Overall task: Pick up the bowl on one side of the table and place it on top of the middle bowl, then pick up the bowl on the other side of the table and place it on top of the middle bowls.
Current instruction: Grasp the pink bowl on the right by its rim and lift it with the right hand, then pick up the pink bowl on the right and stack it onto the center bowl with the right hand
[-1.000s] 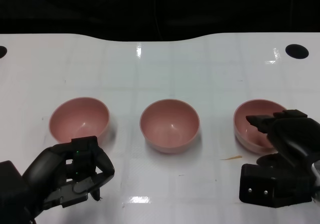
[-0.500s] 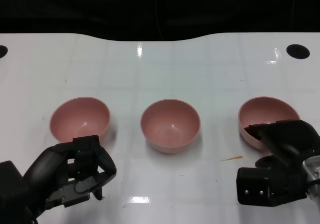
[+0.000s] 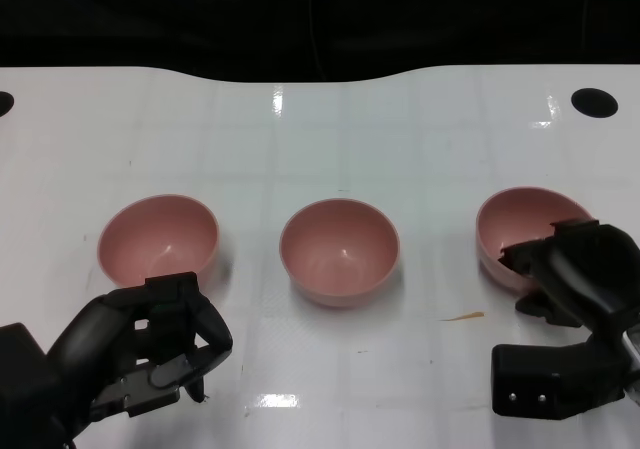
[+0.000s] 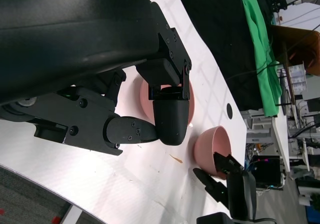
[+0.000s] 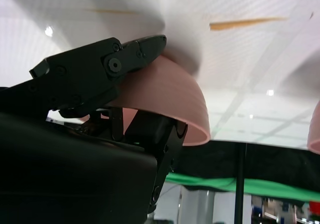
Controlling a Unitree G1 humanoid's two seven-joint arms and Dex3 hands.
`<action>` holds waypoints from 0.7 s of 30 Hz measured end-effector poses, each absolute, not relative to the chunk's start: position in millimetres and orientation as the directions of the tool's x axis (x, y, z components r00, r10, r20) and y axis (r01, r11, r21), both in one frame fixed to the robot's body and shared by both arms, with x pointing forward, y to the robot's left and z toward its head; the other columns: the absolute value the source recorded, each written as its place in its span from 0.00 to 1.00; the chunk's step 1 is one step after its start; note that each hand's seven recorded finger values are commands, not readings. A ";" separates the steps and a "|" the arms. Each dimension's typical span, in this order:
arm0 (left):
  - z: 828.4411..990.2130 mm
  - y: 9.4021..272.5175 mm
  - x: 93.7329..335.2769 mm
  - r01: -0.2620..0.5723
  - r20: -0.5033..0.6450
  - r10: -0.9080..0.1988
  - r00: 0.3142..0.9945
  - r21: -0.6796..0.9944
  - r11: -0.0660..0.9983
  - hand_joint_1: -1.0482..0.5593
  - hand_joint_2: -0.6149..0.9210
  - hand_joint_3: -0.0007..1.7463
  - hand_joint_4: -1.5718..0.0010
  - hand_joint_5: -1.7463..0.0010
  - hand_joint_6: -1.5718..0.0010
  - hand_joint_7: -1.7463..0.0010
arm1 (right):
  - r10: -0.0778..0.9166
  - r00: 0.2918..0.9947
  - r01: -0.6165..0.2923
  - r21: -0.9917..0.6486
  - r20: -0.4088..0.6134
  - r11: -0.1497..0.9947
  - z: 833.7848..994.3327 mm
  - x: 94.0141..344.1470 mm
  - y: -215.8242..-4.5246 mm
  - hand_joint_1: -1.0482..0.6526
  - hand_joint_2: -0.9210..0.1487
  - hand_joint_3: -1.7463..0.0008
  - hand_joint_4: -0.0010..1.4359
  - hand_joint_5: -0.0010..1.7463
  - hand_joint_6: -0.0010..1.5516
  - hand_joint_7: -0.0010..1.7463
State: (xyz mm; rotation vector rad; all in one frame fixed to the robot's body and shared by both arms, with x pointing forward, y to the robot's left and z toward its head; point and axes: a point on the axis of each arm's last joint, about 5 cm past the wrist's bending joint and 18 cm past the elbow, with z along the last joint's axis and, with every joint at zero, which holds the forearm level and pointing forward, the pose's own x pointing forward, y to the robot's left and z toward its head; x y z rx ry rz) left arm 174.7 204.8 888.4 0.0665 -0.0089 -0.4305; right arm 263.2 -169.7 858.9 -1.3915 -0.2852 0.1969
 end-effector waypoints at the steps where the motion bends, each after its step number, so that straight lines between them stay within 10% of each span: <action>1: 888.3 204.8 174.7 0.417 -0.005 -0.417 0.909 0.066 0.907 0.43 1.00 0.15 0.49 0.05 0.52 0.20 | 0.302 0.949 0.041 -0.984 0.092 0.172 860.0 264.3 -169.4 0.51 0.35 0.49 0.67 1.00 0.49 0.87; 21: 888.0 204.6 174.8 0.423 0.002 -0.424 0.906 0.066 0.904 0.40 1.00 0.12 0.48 0.05 0.51 0.19 | 0.332 0.921 0.127 -0.962 0.205 0.242 880.4 270.9 -163.7 0.50 0.40 0.43 0.65 1.00 0.46 0.99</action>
